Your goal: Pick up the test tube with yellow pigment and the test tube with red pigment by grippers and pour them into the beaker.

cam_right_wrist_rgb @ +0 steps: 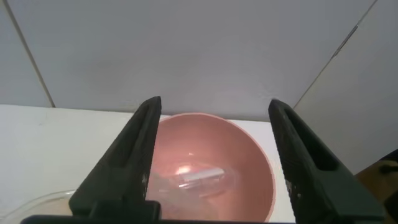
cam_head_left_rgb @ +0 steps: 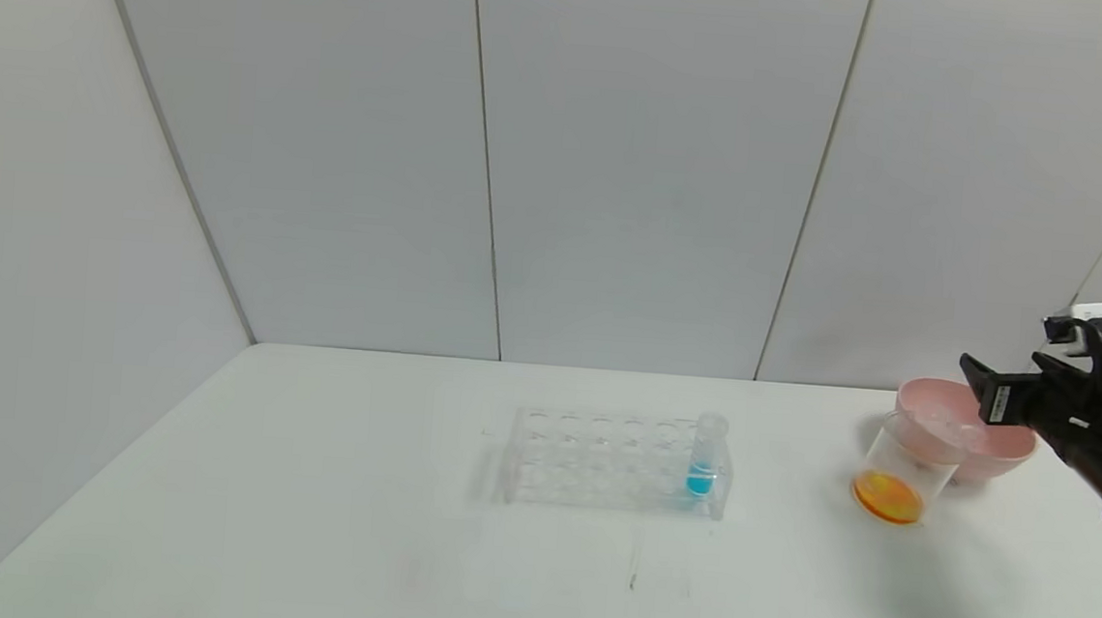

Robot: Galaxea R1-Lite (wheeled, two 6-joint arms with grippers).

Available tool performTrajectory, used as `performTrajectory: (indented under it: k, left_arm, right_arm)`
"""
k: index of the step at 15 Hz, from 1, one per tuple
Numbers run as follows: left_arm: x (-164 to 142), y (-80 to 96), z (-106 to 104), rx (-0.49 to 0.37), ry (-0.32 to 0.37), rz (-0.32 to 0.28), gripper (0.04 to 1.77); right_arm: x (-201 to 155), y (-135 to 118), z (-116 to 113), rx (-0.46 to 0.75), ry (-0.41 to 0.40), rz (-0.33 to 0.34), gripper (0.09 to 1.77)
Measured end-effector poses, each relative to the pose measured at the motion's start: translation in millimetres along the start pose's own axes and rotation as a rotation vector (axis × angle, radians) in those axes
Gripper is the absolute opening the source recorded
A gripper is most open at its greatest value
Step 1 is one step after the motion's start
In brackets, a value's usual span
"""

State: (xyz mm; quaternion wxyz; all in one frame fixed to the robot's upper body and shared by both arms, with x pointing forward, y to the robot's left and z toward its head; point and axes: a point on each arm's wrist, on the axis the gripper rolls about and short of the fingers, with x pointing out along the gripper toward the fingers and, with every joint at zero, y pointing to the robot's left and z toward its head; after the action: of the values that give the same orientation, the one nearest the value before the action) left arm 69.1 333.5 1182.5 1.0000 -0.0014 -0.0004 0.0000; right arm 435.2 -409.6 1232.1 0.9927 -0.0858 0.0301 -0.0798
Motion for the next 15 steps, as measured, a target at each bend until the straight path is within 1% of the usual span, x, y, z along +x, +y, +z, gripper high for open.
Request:
performTrajectory:
  k: [2, 3, 5, 7, 8, 9, 10, 11, 12, 13, 14, 15]
  left_arm:
    - [0, 0.0, 0, 0.000, 0.000, 0.000, 1.76]
    - [0, 0.0, 0, 0.000, 0.000, 0.000, 1.76]
    - [0, 0.0, 0, 0.000, 0.000, 0.000, 1.76]
    - [0, 0.0, 0, 0.000, 0.000, 0.000, 1.76]
    - [0, 0.0, 0, 0.000, 0.000, 0.000, 1.76]
    - [0, 0.0, 0, 0.000, 0.000, 0.000, 1.76]
    - [0, 0.0, 0, 0.000, 0.000, 0.000, 1.76]
    - [0, 0.0, 0, 0.000, 0.000, 0.000, 1.76]
    - [0, 0.0, 0, 0.000, 0.000, 0.000, 1.76]
    - [0, 0.0, 0, 0.000, 0.000, 0.000, 1.76]
    - [0, 0.0, 0, 0.000, 0.000, 0.000, 1.76]
    - [0, 0.0, 0, 0.000, 0.000, 0.000, 1.76]
  right_arm:
    - [-7, -3, 20, 0.034, -0.058, -0.007, 1.35]
    - [-14, -5, 33, 0.054, -0.094, -0.011, 1.39]
    - [-37, -11, 69, 0.085, -0.177, -0.025, 1.46]
    - [-78, -16, 112, 0.110, -0.248, -0.033, 1.52]
    - [-104, -18, 131, 0.122, -0.267, -0.032, 1.54]
    - [-138, -19, 148, 0.136, -0.274, -0.029, 1.56]
    - [-172, -18, 160, 0.152, -0.275, -0.023, 1.58]
    - [-210, -17, 170, 0.170, -0.292, -0.019, 1.59]
    - [-250, -15, 174, 0.193, -0.309, -0.018, 1.61]
    - [-286, -13, 171, 0.214, -0.323, -0.023, 1.62]
    - [-319, -12, 163, 0.236, -0.333, -0.032, 1.63]
    - [-347, -11, 146, 0.254, -0.324, -0.037, 1.64]
